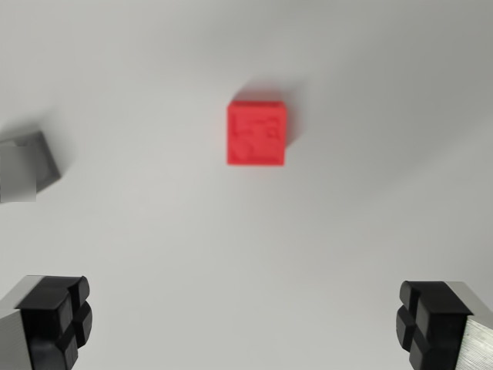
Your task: Destack cube
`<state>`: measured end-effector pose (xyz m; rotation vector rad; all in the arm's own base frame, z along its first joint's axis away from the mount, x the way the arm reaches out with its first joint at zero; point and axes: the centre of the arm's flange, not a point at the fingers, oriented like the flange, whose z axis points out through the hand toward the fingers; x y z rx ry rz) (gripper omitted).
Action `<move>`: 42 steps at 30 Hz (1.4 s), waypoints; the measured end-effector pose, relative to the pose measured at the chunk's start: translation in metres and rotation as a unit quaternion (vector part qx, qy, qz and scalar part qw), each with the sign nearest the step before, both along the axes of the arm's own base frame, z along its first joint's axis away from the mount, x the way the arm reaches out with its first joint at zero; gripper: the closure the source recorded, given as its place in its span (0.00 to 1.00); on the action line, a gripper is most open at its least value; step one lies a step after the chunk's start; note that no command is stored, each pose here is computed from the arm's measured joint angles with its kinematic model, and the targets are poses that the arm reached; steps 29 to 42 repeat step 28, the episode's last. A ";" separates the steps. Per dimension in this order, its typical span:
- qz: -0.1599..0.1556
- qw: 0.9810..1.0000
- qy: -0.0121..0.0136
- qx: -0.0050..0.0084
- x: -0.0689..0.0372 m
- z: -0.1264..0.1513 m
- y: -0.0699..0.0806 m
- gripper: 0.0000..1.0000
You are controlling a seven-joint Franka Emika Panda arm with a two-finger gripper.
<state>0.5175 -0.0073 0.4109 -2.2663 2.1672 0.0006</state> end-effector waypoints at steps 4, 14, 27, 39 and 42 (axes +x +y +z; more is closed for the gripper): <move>0.000 1.000 0.000 0.000 0.000 0.003 0.000 0.00; 0.000 1.000 0.000 0.000 0.000 0.003 0.000 0.00; 0.000 1.000 0.000 0.000 0.000 0.003 0.000 0.00; 0.000 1.000 0.000 0.000 0.000 0.003 0.000 0.00; 0.000 1.000 0.000 0.000 0.000 0.003 0.000 0.00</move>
